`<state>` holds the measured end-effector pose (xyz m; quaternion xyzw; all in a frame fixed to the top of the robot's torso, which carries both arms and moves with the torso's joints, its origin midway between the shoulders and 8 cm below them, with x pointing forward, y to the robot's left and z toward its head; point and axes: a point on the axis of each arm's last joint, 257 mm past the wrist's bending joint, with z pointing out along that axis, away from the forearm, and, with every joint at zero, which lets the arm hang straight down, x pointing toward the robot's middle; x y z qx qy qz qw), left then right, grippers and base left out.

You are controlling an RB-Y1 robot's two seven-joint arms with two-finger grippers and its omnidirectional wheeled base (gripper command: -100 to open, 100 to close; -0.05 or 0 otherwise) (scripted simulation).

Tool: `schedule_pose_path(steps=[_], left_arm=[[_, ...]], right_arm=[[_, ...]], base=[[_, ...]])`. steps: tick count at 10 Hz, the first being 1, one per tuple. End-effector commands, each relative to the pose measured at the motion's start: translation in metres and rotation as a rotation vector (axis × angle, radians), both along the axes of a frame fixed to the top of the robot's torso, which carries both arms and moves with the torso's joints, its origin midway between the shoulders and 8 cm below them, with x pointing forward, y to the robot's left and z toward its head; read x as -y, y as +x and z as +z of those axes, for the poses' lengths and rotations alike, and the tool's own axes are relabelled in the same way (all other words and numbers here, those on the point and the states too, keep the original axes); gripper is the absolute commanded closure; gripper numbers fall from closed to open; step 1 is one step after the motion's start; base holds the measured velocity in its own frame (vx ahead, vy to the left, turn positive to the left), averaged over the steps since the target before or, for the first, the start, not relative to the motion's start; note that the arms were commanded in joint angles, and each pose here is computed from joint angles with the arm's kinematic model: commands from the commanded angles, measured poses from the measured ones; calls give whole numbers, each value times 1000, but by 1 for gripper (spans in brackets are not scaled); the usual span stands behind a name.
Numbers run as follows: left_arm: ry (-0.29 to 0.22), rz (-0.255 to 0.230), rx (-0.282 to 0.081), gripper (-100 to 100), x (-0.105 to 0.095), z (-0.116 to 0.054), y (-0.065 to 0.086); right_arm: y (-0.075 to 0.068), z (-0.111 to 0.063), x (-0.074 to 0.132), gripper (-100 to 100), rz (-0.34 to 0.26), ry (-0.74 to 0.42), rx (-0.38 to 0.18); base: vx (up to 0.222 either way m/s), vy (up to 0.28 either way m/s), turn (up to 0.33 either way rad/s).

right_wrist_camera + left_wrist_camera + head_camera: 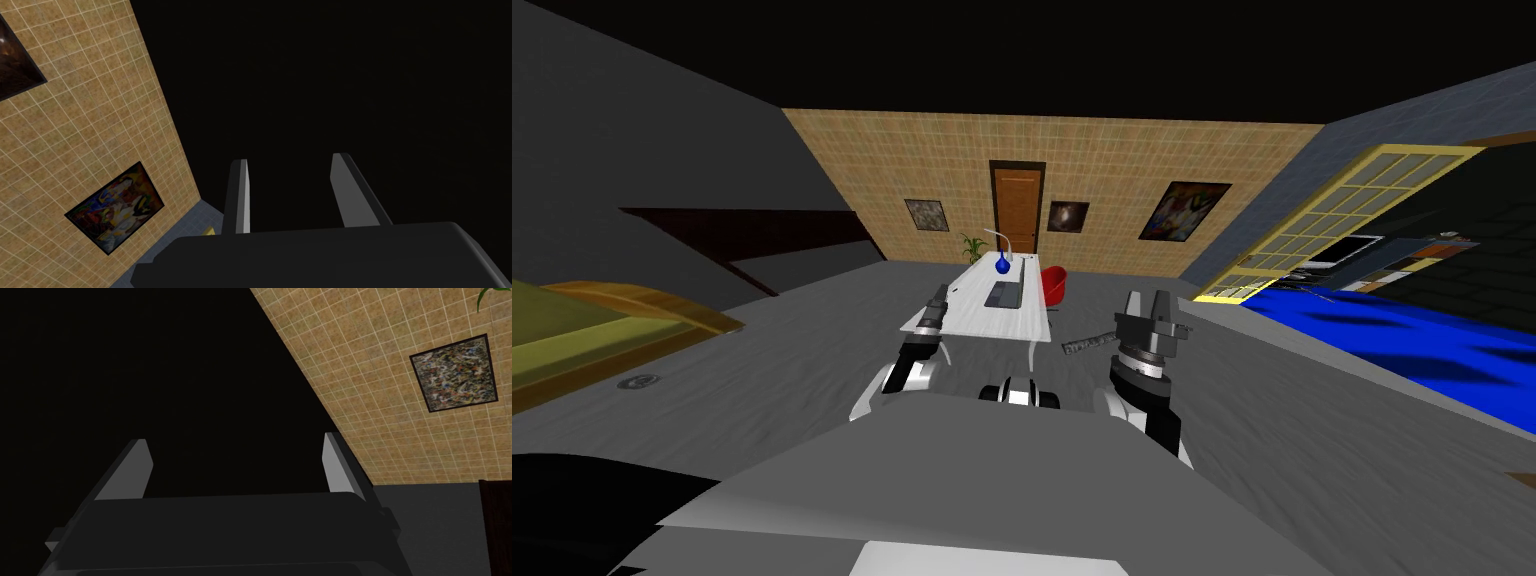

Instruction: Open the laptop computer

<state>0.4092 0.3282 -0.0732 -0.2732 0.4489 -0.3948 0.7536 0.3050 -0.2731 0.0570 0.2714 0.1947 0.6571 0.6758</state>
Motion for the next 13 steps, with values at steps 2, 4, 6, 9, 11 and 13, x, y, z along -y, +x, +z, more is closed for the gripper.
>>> schedule_pose_path(steps=[2, 4, 6, 9, 11, 13], left_arm=[[46, 47, -58, -100, -17, -20, 19], [67, 71, -89, -100, -26, -31, 28], [85, 94, -117, -100, -35, -41, 36], [110, 125, -157, -100, -47, -55, 47], [143, 156, -197, -100, -61, -66, 58], [173, 177, -224, -100, -73, -73, 65]], right_arm=[[0, 0, 0, 0, 0, 0, 0], [0, 0, 0, 0, 0, 0, 0], [0, 0, 0, 0, 0, 0, 0], [0, 0, 0, 0, 0, 0, 0], [0, 0, 0, 0, 0, 0, 0], [0, 0, 0, 0, 0, 0, 0]], base=[[28, -110, -88], [26, -110, -87], [41, -107, -68], [31, -86, -73], [33, -99, -95], [35, -133, -91]])
